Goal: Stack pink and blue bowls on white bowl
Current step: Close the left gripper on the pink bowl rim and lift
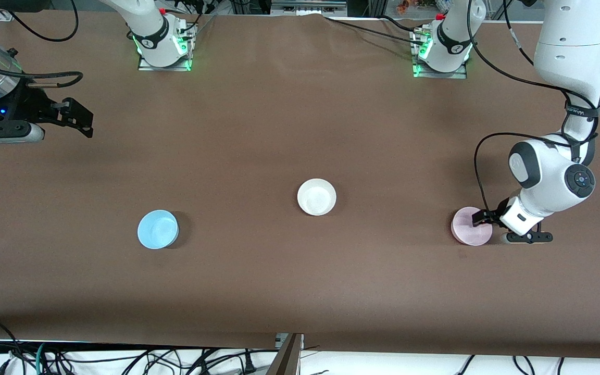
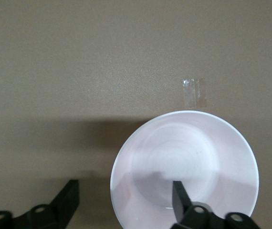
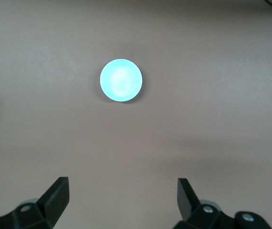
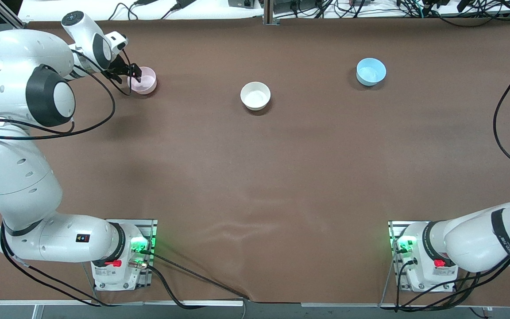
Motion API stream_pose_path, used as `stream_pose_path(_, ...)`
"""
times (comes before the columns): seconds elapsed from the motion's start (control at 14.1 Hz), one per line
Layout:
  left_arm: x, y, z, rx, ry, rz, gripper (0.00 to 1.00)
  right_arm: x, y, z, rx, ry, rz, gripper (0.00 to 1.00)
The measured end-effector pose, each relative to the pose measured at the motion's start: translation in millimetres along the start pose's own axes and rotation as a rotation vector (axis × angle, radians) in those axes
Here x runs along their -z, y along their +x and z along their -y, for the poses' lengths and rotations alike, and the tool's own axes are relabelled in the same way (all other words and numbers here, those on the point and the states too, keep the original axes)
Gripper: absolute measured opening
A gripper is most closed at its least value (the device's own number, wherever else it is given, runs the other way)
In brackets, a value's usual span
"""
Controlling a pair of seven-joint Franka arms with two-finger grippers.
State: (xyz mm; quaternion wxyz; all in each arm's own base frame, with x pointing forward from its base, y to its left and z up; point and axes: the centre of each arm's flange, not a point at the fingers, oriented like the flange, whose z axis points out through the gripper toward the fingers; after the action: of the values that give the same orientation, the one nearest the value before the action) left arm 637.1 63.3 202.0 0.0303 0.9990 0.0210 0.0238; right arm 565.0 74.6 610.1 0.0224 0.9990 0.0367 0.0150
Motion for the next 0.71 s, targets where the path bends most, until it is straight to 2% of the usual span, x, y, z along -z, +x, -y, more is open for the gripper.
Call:
stream_pose_path(0.21,-2.7,-2.8,1.1,-0.001,0.001,0.007,0.47,0.0,0.0,0.0,0.000,0.000,0.000,1.00)
stream_pose_path(0.5,-2.0,-2.9,0.9,-0.022,0.001,0.004,0.07,0.0,0.0,-0.1,0.000,0.000,0.000,1.00)
stream_pose_path(0.57,2.3,-1.7,-1.2,-0.032,0.000,-0.003,0.03,0.0,0.0,-0.1,0.000,0.000,0.000,1.00)
stream_pose_path(0.71,13.2,1.4,-7.4,-0.042,-0.002,-0.020,0.03,0.0,0.0,-0.1,0.000,0.000,0.000,1.00)
